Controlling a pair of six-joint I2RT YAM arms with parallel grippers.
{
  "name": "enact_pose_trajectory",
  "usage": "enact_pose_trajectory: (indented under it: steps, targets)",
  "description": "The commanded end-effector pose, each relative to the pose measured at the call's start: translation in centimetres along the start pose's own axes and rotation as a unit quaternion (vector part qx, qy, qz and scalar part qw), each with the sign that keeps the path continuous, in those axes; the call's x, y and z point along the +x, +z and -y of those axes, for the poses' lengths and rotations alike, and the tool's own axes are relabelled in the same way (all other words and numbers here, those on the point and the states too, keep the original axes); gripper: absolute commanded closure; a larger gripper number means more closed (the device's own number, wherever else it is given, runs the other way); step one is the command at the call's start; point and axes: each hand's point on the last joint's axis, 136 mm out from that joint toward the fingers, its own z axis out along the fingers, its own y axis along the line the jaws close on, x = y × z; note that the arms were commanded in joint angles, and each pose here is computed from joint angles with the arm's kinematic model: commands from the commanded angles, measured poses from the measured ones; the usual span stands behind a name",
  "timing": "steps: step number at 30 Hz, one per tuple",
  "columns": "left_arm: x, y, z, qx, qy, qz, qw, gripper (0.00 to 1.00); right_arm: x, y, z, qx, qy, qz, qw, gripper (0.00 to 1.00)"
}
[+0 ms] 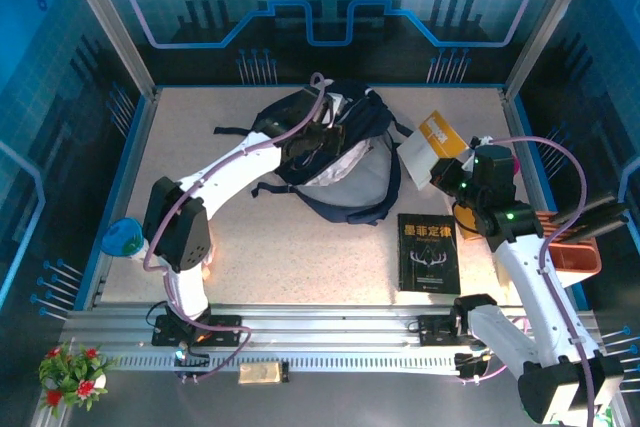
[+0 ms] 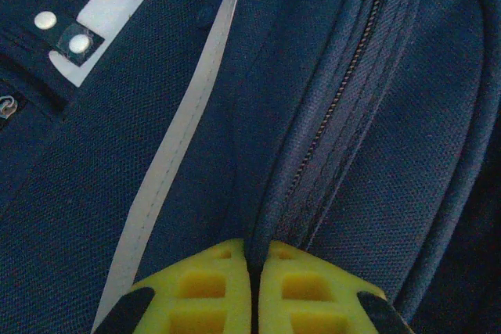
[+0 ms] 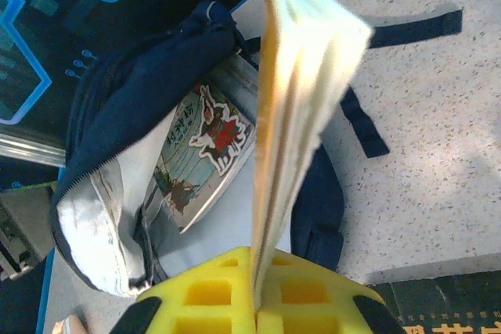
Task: Pack the student bag
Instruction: Open the student bag at the top-center of the table, then place the book in the student bag.
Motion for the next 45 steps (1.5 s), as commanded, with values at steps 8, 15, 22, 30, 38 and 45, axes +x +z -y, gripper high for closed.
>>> enact_pose_trajectory:
  steps: [8, 15, 22, 30, 38, 45]
  targets:
    - [-5.9, -3.3, 1.9, 0.061, -0.042, 0.100, 0.992, 0.98, 3.5, 2.3, -3.9, -0.110, 0.061, -0.073, 0.989, 0.97]
    - [-6.3, -3.9, 1.9, 0.090, -0.065, 0.088, 0.990, 1.00, 5.5, 6.5, -7.7, -0.163, 0.083, -0.117, 0.976, 0.97]
    - [-6.5, -4.5, 1.9, 0.117, -0.078, 0.081, 0.987, 1.00, 6.4, 11.3, -8.0, -0.147, 0.111, -0.111, 0.977, 0.97]
    - [-6.8, -5.3, 1.7, 0.123, -0.082, 0.083, 0.985, 1.00, 8.0, 16.8, -6.1, -0.076, 0.141, -0.106, 0.981, 0.96]
    - [-6.8, -5.6, 1.1, 0.123, -0.096, 0.081, 0.984, 1.00, 9.5, 22.4, -6.2, -0.052, 0.172, -0.135, 0.974, 0.92]
    - [-6.3, -5.5, 0.7, 0.123, -0.105, 0.076, 0.984, 1.00, 11.5, 26.0, -8.7, -0.080, 0.162, -0.187, 0.966, 0.86]
